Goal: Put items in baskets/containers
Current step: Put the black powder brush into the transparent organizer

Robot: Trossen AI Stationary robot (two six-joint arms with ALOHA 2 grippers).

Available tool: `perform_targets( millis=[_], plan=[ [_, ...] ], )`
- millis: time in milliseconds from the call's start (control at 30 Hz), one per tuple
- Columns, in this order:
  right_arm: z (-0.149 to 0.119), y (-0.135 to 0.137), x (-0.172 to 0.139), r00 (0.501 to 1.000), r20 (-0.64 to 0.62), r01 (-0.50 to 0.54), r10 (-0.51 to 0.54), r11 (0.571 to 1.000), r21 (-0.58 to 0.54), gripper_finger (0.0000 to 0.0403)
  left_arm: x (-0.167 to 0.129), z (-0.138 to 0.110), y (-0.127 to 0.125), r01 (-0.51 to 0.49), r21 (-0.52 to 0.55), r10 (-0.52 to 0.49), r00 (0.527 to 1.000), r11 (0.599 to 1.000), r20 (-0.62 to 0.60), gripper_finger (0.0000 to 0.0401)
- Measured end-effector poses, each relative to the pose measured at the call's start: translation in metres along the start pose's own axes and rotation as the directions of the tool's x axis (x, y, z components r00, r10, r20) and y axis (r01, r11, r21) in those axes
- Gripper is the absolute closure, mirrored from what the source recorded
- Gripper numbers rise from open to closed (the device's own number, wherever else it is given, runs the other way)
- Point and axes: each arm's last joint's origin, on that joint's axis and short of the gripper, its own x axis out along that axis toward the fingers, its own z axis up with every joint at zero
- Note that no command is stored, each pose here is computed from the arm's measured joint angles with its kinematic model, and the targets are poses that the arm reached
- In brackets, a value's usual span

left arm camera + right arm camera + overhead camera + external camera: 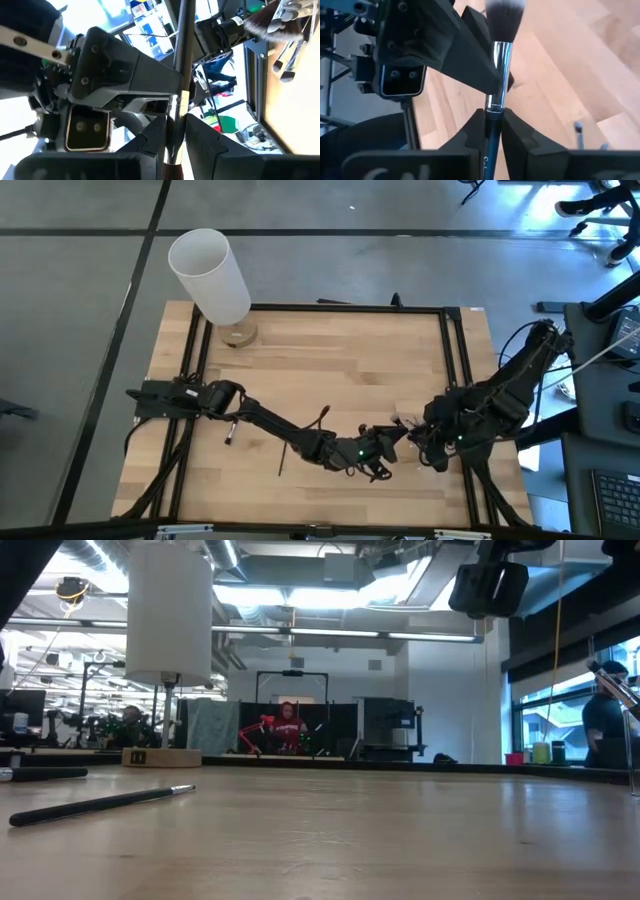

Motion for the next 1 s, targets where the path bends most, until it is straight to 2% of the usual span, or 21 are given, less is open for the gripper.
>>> perform_targets(
  millis=[67,167,267,400,533,667,833,1000],
  plan=[
    [-0.002,-0.001,-0.001,1.000,0.009,0.022,-0.022,1.000,-0.008,0.0356,0.001,-0.001,0.000,0.002,-0.057,-0.004,1.000,0.998,-0.026,0.0332],
    [-0.008,-0.003,-0.005,0.996,0.056,0.069,-0.067,0.997,-0.033,0.0355,0.002,-0.005,0.000,-0.002,-0.218,-0.019,0.995,0.976,-0.095,0.0311],
    [-0.016,-0.005,-0.011,0.990,0.106,0.107,-0.098,0.991,-0.082,0.0358,0.001,-0.010,0.004,-0.027,-0.381,-0.049,0.981,0.924,-0.187,0.0280],
    [-0.027,-0.004,-0.019,0.983,0.156,0.119,-0.096,0.982,-0.147,0.0358,-0.002,-0.016,0.009,-0.067,-0.525,-0.095,0.957,0.849,-0.275,0.0231],
    [-0.046,0.003,-0.021,0.988,0.138,0.103,-0.071,0.965,-0.243,0.0358,-0.007,-0.015,0.011,-0.085,-0.575,-0.124,0.941,0.814,-0.315,0.0193],
    [-0.069,0.012,-0.018,0.991,0.117,0.093,-0.060,0.948,-0.304,0.0358,-0.012,-0.013,0.014,-0.103,-0.609,-0.143,0.929,0.786,-0.340,0.0173],
    [-0.104,0.013,-0.009,0.993,0.096,0.102,-0.074,0.941,-0.324,0.0358,-0.021,-0.010,0.022,-0.105,-0.619,-0.143,0.930,0.778,-0.337,0.0173],
    [-0.134,0.011,0.002,0.996,0.077,0.067,-0.046,0.952,-0.298,0.0358,-0.040,-0.019,0.048,-0.068,-0.614,-0.159,0.938,0.786,-0.307,0.0185]
  ],
)
